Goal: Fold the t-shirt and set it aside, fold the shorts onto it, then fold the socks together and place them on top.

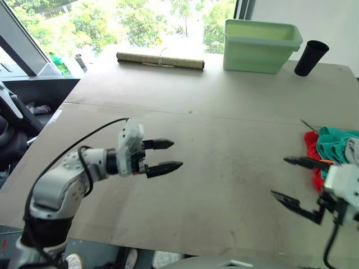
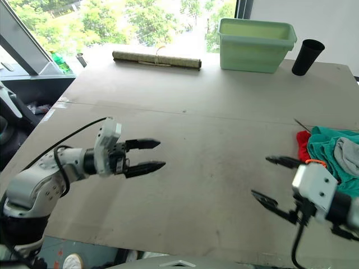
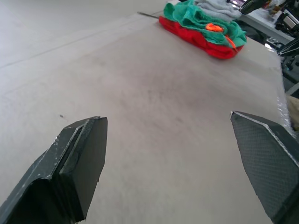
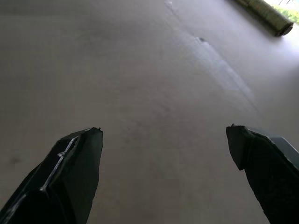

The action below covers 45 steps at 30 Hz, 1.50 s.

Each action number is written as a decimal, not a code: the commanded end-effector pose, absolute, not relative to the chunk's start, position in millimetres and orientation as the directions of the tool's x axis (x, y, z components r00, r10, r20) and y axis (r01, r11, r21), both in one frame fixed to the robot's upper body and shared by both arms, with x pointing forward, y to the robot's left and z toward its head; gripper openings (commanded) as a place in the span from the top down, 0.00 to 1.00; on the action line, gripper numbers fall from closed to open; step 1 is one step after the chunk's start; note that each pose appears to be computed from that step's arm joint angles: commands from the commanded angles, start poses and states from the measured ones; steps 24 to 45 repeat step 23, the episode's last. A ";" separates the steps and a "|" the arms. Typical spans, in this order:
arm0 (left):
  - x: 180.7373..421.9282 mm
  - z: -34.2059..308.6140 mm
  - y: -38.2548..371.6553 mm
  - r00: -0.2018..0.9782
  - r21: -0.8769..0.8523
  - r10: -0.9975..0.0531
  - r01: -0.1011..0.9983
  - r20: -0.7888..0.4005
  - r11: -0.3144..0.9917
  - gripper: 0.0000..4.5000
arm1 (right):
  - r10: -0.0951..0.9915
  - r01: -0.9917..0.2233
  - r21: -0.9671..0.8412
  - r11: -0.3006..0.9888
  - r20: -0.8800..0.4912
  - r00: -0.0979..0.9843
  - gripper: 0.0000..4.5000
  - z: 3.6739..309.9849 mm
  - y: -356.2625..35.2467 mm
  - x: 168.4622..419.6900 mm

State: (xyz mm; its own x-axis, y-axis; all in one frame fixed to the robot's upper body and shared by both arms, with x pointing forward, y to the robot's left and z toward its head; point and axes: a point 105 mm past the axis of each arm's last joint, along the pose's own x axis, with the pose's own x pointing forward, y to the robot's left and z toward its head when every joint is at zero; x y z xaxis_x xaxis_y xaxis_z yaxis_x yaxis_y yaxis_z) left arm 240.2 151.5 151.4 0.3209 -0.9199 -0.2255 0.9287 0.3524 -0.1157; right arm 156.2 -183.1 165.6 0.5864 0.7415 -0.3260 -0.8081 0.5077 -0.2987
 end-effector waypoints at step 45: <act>199.6 129.6 194.5 0.314 -0.168 -0.899 0.911 -0.305 0.375 0.00 | 0.567 -0.641 -0.326 0.695 -0.300 0.767 0.01 166.8 -225.7 137.0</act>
